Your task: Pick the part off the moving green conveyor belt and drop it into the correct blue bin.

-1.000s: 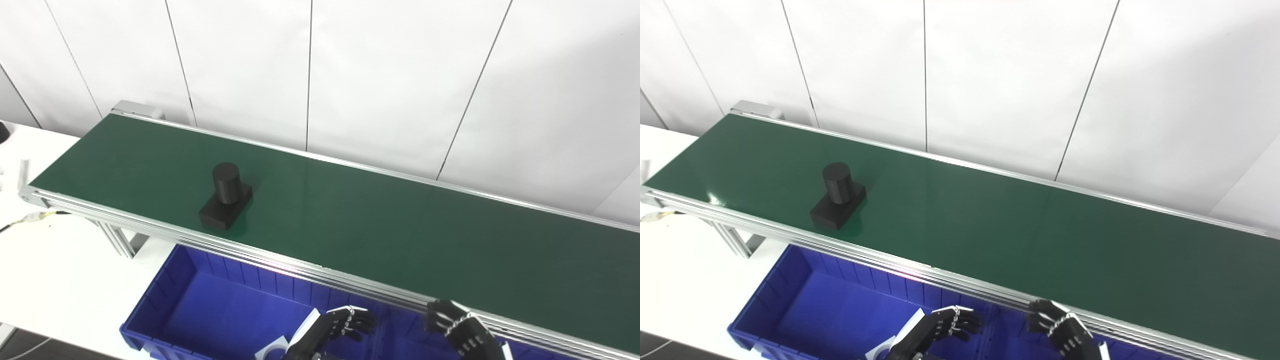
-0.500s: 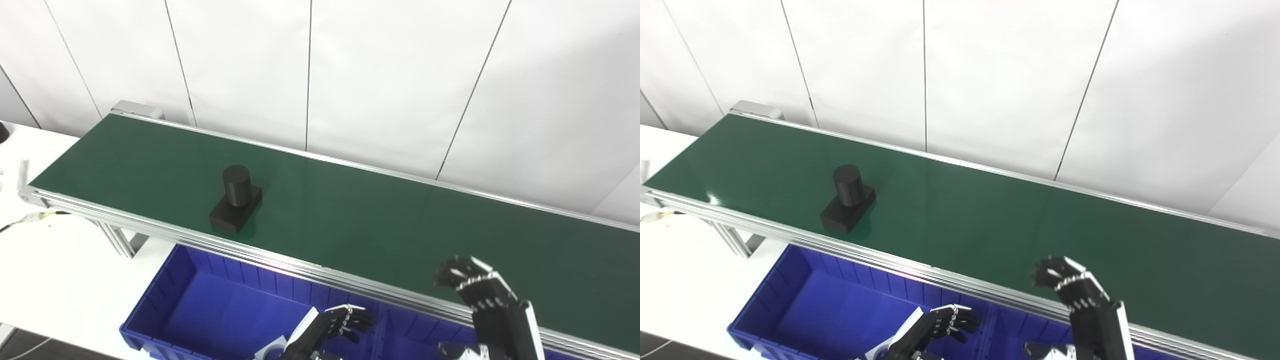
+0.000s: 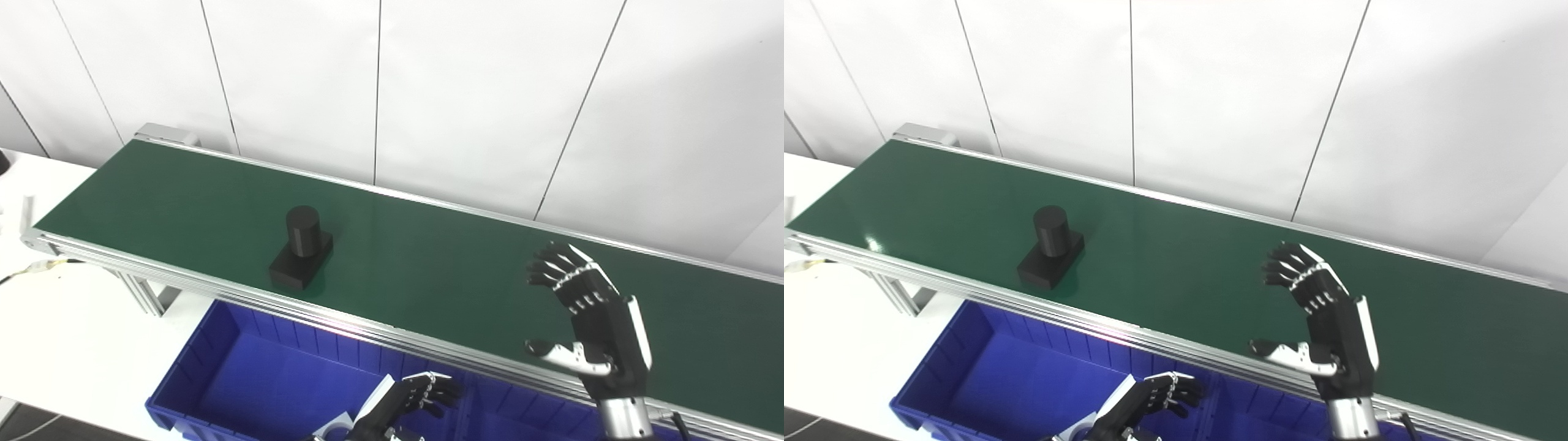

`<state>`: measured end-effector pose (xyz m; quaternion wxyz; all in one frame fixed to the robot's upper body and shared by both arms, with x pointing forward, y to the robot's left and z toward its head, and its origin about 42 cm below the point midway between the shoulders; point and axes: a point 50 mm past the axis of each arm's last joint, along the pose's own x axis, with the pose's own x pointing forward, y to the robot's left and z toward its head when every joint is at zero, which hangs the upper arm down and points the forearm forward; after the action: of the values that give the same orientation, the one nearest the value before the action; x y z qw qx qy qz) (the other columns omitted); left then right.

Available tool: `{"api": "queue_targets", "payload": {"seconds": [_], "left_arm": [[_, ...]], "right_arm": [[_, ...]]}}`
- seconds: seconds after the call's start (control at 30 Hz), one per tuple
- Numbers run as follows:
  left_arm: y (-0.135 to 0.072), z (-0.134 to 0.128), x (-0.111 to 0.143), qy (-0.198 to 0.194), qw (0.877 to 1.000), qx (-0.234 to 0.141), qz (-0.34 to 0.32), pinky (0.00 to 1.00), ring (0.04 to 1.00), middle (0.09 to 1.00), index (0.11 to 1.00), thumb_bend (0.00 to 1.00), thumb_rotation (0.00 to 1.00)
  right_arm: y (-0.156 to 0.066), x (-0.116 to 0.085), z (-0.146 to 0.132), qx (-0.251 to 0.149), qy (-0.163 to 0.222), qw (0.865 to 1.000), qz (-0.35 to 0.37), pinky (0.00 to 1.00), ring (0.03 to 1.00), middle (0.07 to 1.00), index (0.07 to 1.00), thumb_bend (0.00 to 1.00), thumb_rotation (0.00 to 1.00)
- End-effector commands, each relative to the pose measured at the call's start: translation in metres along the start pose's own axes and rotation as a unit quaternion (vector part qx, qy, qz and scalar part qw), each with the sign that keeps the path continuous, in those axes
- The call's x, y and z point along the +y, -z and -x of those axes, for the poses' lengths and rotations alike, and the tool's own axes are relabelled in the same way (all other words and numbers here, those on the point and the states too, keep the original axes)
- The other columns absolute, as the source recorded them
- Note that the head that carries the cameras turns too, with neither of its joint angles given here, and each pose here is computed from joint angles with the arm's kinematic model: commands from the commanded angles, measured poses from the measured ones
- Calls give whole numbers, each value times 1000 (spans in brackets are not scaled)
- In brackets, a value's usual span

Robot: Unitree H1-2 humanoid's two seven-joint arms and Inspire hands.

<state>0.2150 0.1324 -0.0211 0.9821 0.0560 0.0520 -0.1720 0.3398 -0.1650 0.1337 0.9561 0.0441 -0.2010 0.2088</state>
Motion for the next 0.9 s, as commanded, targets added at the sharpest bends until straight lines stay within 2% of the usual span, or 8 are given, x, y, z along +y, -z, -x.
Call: {"api": "queue_targets", "payload": {"seconds": [0.0,0.17,0.4,0.7,0.87], "left_arm": [[-12,-12,-2,-4,999,-35,5,652,713,728,704,914,27],[-8,-17,-4,-2,1000,-26,6,668,705,719,698,912,16],[-8,-19,-5,0,1000,-25,0,660,703,717,697,921,35],[-7,-18,-6,3,1000,-26,-5,654,705,727,697,926,32],[-9,-18,-7,5,1000,-28,-4,655,712,730,700,923,21]], "right_arm": [[-11,1,-27,-47,-1,999,21,681,748,787,797,932,206],[1,1,-52,-28,-3,999,43,727,801,829,837,956,237],[11,2,-74,-2,-23,998,51,758,817,869,877,990,256],[15,6,-97,7,-35,997,65,794,847,913,900,1000,242],[15,9,-105,21,-38,995,88,818,861,933,914,1000,271]]}}
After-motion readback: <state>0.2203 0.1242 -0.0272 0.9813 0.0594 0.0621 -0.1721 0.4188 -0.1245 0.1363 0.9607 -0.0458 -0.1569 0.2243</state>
